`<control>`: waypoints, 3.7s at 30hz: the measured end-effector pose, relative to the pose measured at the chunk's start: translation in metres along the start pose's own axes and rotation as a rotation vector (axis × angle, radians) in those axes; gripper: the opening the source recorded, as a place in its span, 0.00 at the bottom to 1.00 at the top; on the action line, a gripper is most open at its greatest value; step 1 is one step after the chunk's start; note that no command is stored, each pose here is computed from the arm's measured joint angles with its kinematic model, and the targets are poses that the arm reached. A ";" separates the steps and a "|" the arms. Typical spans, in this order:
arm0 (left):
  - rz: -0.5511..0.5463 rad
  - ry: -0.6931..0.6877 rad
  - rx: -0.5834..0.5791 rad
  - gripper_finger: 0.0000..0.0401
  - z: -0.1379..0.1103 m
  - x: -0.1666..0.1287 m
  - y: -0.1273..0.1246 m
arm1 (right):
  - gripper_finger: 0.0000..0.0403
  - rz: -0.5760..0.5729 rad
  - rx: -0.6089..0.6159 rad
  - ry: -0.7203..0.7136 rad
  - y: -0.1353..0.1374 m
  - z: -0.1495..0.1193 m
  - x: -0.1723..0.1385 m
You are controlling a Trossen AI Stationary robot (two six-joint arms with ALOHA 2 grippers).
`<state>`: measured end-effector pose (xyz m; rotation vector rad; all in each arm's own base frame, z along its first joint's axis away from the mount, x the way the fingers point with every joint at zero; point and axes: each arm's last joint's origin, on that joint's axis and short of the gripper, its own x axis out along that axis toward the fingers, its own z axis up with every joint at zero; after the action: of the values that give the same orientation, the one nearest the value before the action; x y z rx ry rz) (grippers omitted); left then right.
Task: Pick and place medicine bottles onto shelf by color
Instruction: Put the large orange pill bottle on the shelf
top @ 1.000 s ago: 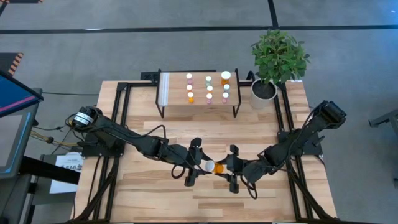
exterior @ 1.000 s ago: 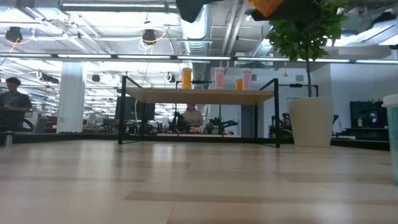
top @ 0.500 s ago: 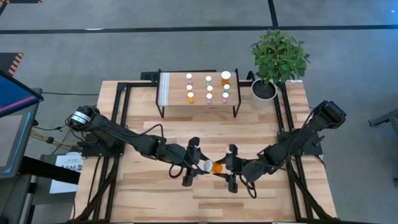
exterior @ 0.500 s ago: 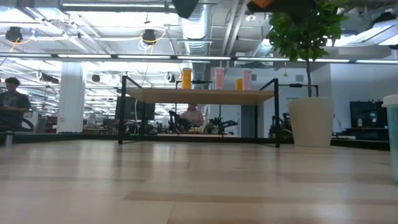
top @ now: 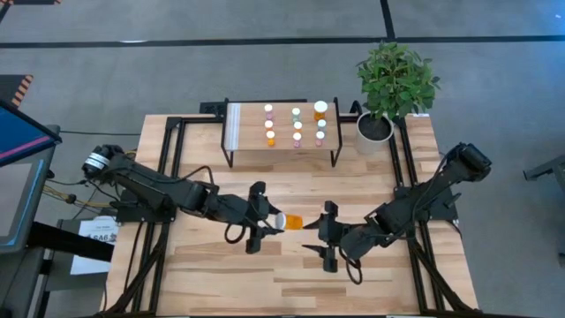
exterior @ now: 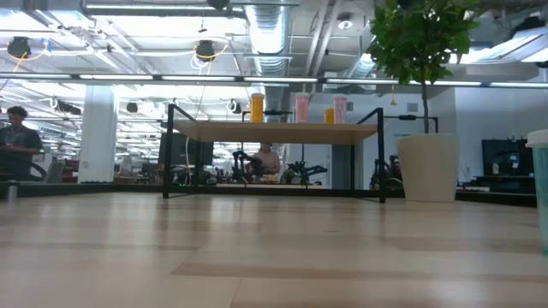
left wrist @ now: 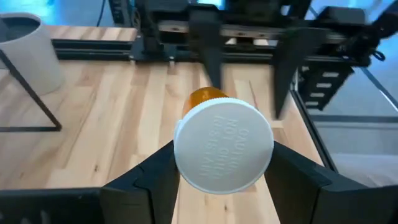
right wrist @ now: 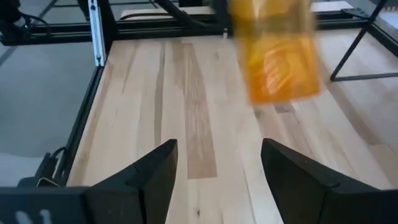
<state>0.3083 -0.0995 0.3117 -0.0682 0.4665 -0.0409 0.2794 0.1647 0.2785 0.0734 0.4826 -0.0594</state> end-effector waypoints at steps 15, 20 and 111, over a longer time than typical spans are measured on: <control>0.457 0.283 -0.303 0.47 0.060 -0.081 0.095 | 0.63 -0.047 0.020 0.068 -0.005 -0.007 0.001; 0.594 0.405 -0.376 0.47 0.075 -0.099 0.143 | 0.63 -0.056 0.024 0.068 -0.006 -0.007 0.002; 0.605 0.839 -0.730 0.47 0.033 -0.056 0.364 | 0.63 -0.052 0.046 0.076 -0.007 -0.008 0.003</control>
<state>0.2822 0.2680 0.3391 -0.6394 1.3065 0.7260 0.2777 0.1583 0.2702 0.1084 0.5592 -0.1185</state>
